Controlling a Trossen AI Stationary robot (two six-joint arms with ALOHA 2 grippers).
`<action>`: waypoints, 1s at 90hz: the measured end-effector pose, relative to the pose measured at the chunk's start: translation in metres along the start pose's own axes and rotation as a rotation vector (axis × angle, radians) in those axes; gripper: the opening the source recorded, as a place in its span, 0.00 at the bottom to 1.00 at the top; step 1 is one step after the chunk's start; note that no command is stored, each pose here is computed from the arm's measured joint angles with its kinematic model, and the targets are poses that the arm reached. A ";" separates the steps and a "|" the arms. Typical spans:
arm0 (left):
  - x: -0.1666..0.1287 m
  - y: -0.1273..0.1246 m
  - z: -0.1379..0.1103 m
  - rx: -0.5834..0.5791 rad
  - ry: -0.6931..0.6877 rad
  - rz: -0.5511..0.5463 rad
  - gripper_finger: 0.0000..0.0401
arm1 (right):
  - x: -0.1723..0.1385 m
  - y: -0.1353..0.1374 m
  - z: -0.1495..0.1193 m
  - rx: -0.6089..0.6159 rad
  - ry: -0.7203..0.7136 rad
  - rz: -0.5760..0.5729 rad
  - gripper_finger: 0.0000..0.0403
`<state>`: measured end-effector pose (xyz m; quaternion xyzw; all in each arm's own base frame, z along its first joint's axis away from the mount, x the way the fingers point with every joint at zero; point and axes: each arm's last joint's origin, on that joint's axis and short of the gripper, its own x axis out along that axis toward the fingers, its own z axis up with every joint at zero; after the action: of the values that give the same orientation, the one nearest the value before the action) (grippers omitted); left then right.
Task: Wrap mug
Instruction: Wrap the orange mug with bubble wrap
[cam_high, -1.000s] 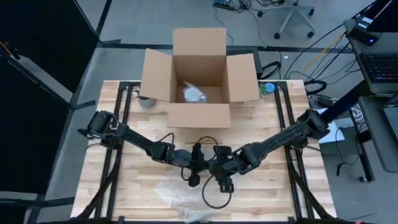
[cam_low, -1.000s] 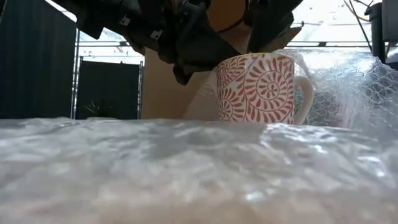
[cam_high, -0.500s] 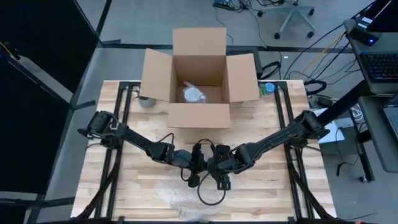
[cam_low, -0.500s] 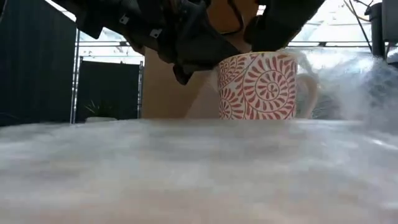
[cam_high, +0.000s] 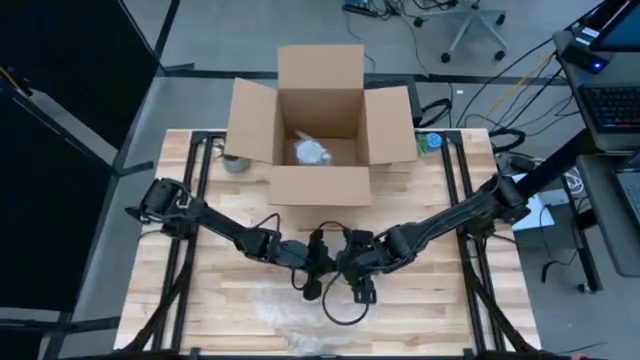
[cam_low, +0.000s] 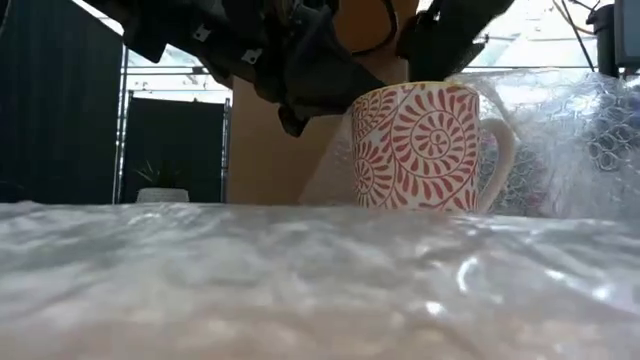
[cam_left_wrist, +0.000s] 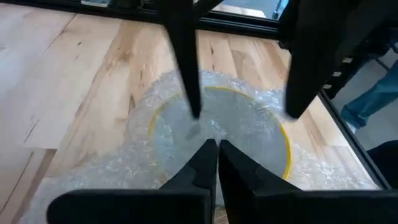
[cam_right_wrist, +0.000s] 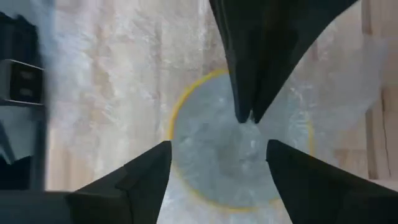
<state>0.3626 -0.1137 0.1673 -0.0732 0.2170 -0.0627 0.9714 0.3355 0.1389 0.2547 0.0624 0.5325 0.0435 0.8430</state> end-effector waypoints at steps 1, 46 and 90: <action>0.000 0.000 0.000 0.000 0.000 0.000 0.00 | 0.000 0.000 0.000 0.003 -0.001 0.006 0.62; 0.000 0.000 0.000 -0.001 -0.006 -0.002 0.00 | 0.071 0.013 -0.008 -0.006 0.082 -0.082 0.62; 0.000 -0.001 -0.001 0.000 0.004 -0.005 0.00 | 0.030 0.019 0.004 -0.007 0.096 -0.027 0.62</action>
<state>0.3621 -0.1144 0.1668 -0.0737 0.2187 -0.0654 0.9708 0.3517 0.1613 0.2322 0.0500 0.5729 0.0369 0.8173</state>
